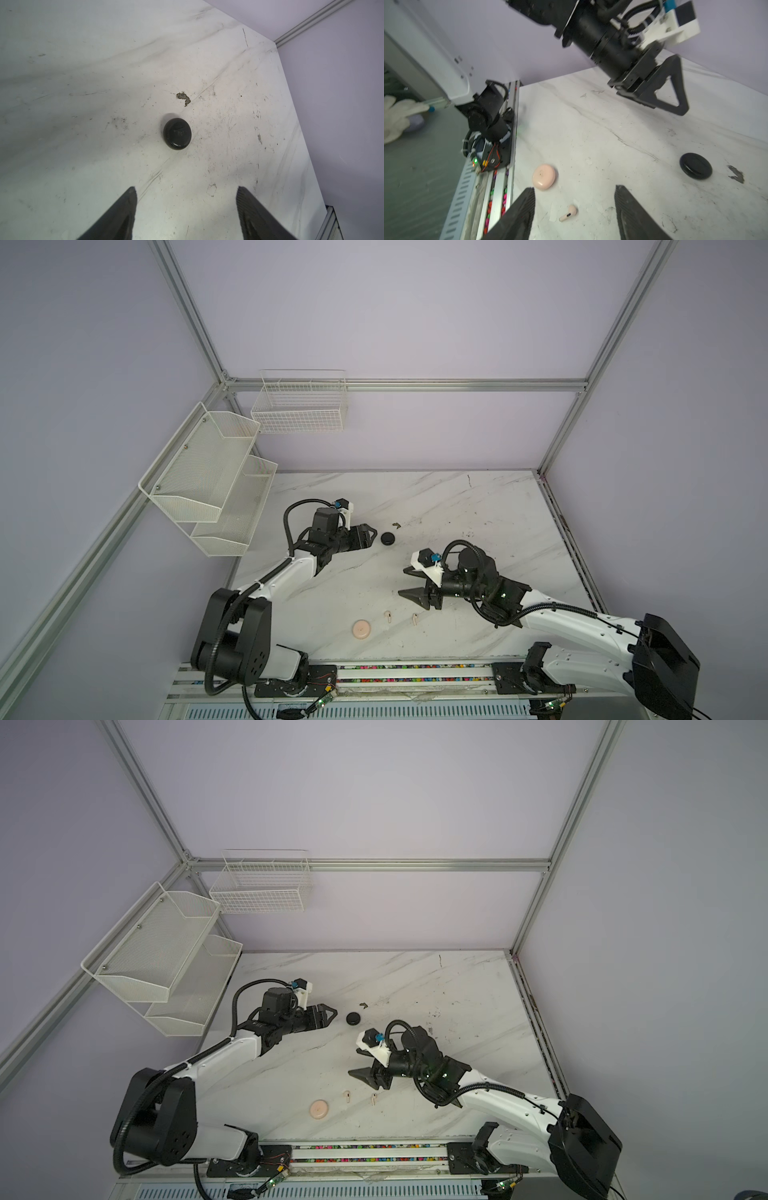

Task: Insert wireless bluetooth earbuds into charging case
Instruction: Place the charging case at the center of the table, then pick up the charging case from the bottom-center of the table.

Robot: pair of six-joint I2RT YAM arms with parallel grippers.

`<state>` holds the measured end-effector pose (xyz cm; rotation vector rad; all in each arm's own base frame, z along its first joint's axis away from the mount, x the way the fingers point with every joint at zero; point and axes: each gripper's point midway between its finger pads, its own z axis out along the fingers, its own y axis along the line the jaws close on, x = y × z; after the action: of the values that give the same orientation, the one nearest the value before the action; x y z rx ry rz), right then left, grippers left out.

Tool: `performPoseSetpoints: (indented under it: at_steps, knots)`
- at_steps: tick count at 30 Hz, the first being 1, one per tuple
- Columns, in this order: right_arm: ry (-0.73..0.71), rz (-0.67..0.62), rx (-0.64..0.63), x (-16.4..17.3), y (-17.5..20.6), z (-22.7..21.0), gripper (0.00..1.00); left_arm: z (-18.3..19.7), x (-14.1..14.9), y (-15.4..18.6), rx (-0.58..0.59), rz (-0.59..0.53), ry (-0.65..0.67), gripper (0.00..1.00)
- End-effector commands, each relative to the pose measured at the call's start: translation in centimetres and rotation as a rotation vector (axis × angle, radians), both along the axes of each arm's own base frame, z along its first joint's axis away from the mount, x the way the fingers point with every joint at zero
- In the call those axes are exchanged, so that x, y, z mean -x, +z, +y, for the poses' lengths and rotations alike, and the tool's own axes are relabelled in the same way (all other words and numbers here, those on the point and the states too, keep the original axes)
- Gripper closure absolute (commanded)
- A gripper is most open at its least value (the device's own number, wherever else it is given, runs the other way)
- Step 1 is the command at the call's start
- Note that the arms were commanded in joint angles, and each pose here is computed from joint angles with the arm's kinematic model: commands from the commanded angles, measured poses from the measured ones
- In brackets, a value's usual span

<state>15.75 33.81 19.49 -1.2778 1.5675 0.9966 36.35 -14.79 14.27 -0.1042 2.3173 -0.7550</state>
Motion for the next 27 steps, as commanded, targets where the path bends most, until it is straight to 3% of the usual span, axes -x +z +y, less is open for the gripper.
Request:
performPoseSetpoints:
  at_steps: [1, 4, 11, 19, 27]
  knots:
    - [0.207, -0.164, 0.113, 3.2, -2.8, 1.9, 0.36, 4.2, 3.0, -3.3, -0.046, 0.159, 0.186, 0.21]
    - [0.302, -0.193, 0.168, 5.2, -5.6, 4.5, 0.34, 5.7, 4.0, -3.6, -0.029, 0.192, 0.246, 0.19]
    - [0.347, -0.183, 0.27, 5.5, -9.7, 9.2, 0.32, 7.0, 6.3, -5.2, 0.009, 0.302, 0.309, 0.17]
    - [0.362, -0.182, 0.336, 5.3, -12.7, 10.2, 0.31, 7.7, 7.3, -5.9, 0.067, 0.332, 0.34, 0.17]
    - [0.358, -0.172, 0.362, 4.8, -14.6, 11.1, 0.25, 7.7, 7.7, -5.9, 0.075, 0.333, 0.336, 0.17]
